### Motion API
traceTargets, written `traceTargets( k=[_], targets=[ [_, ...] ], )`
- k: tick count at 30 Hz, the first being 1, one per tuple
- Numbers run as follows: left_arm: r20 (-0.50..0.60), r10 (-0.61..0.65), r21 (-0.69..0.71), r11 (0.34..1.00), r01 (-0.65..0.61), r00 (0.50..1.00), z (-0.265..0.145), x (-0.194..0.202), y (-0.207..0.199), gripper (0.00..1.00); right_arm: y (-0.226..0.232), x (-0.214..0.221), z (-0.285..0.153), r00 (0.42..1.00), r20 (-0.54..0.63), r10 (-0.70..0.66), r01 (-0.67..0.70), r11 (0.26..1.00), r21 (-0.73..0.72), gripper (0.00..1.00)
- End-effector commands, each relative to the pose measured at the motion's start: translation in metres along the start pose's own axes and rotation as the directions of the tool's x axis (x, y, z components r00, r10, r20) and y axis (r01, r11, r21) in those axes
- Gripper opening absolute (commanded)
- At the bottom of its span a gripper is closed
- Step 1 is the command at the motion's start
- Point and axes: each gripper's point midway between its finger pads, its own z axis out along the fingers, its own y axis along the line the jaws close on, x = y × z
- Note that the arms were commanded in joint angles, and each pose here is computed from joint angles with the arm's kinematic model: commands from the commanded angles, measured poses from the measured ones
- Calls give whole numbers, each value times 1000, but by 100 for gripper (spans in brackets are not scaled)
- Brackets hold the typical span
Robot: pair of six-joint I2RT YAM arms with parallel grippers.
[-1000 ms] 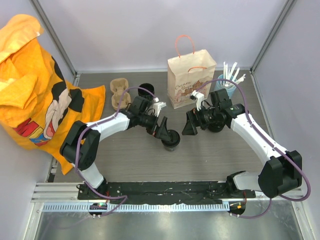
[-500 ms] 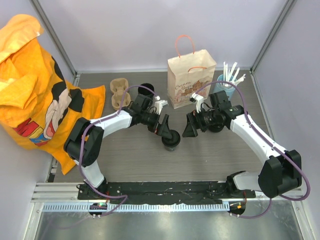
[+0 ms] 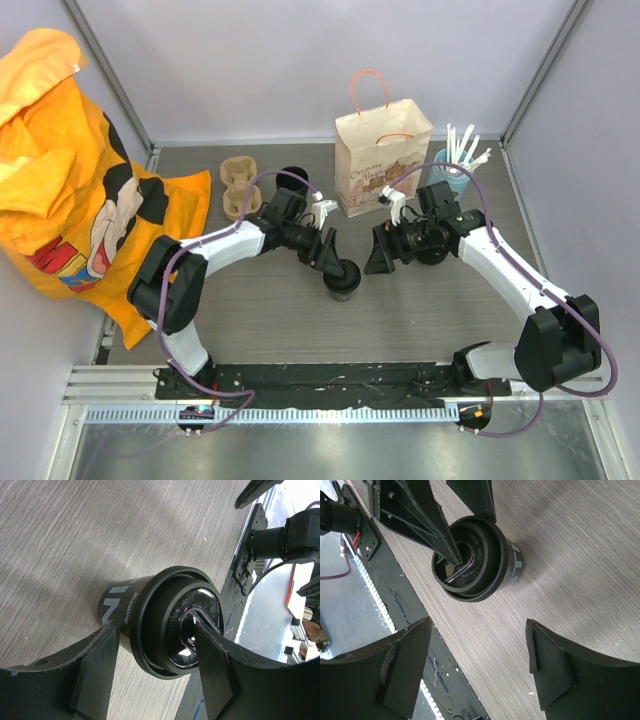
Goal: Pack the takeout coffee
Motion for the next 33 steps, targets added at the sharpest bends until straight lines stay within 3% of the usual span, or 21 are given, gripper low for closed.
traceTargets(
  k=[1,20,33],
  targets=[
    [16,33,-129,991,-31,999,-2,-1,23,63,3,-7,6,999,20,30,-30,999,-41,80],
    [100,67,-286,957,-36,993,-23,-7,35,63,1,-4,45,942,-21,335,-333,925,-186,68],
    [154,35,-412,911,32,987,-29,-2,60,58,1,-17,60,907,-86,413,-420,866,-270,44]
  ],
)
